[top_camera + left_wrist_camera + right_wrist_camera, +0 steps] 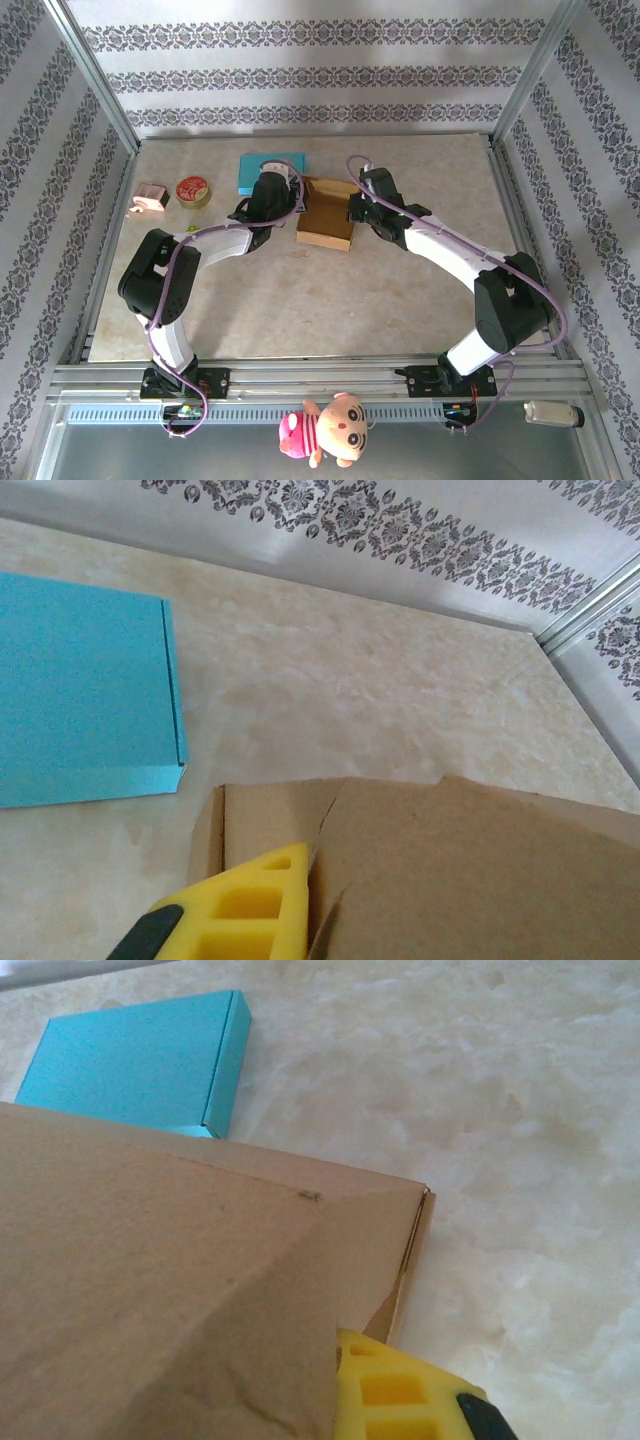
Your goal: Fold the paper box
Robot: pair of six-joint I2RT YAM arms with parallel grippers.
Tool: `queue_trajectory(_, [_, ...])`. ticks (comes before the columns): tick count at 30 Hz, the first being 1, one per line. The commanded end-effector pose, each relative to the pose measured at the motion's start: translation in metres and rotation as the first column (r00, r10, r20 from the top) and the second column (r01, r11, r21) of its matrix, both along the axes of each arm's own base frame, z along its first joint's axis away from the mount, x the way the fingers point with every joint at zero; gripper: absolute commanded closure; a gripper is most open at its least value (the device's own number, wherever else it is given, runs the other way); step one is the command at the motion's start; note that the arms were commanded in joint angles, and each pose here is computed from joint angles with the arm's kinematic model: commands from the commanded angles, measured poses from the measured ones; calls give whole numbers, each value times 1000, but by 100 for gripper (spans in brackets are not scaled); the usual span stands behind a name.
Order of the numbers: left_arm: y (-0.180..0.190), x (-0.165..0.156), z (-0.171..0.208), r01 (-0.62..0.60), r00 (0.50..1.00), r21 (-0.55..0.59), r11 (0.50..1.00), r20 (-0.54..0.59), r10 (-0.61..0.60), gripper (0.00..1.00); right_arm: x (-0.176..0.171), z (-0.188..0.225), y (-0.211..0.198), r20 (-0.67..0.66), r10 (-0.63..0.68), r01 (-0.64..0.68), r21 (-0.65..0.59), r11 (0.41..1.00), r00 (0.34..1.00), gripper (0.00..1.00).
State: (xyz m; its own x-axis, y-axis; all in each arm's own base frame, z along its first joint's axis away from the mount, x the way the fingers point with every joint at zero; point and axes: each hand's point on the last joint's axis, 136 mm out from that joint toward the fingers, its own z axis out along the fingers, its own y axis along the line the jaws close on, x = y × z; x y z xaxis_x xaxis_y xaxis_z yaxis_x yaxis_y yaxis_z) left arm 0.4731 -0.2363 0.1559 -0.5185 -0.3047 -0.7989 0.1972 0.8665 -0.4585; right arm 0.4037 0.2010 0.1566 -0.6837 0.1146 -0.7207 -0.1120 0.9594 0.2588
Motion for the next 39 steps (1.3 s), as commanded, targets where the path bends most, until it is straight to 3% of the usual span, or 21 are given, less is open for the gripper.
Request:
queue_trajectory(1, [19,-17,-41,-54,990,38,998,-132,58,91,-18,-22,-4,-29,4,-6,-79,997,1000,100])
queue_trajectory(4, [20,-23,-45,-44,989,32,999,-139,48,88,-24,-32,-8,-16,5,-7,-149,989,1000,98])
queue_trajectory(11, [21,-42,-67,-29,981,1,1000,-191,29,80,-34,-46,-4,-40,41,-47,-169,984,998,90])
queue_trajectory(15, [22,-50,-67,-25,981,-15,1000,-195,22,64,-39,-39,3,-39,69,-75,-163,984,997,82])
queue_trajectory(20, [30,-60,-54,-34,983,-3,999,-178,33,46,-49,-26,1,-30,74,-78,-131,988,997,58])
queue_trajectory(27, [31,-92,-49,-13,983,-23,1000,-185,8,36,-83,-15,7,-51,167,-170,-41,985,985,35])
queue_trajectory(32, [20,-126,-2,38,993,-55,998,-106,-43,35,-103,42,7,57,212,-215,68,974,976,17])
queue_trajectory(35, [20,-131,44,48,997,-38,998,-52,-50,38,-98,80,-9,113,115,-133,161,978,987,16])
queue_trajectory(37, [26,-122,75,14,999,-5,1000,-32,-14,39,-81,91,-24,13,18,-21,299,954,1000,18])
queue_trajectory(39, [35,-102,91,-32,997,31,999,-71,34,39,-60,91,-31,-123,10,44,429,902,992,23])
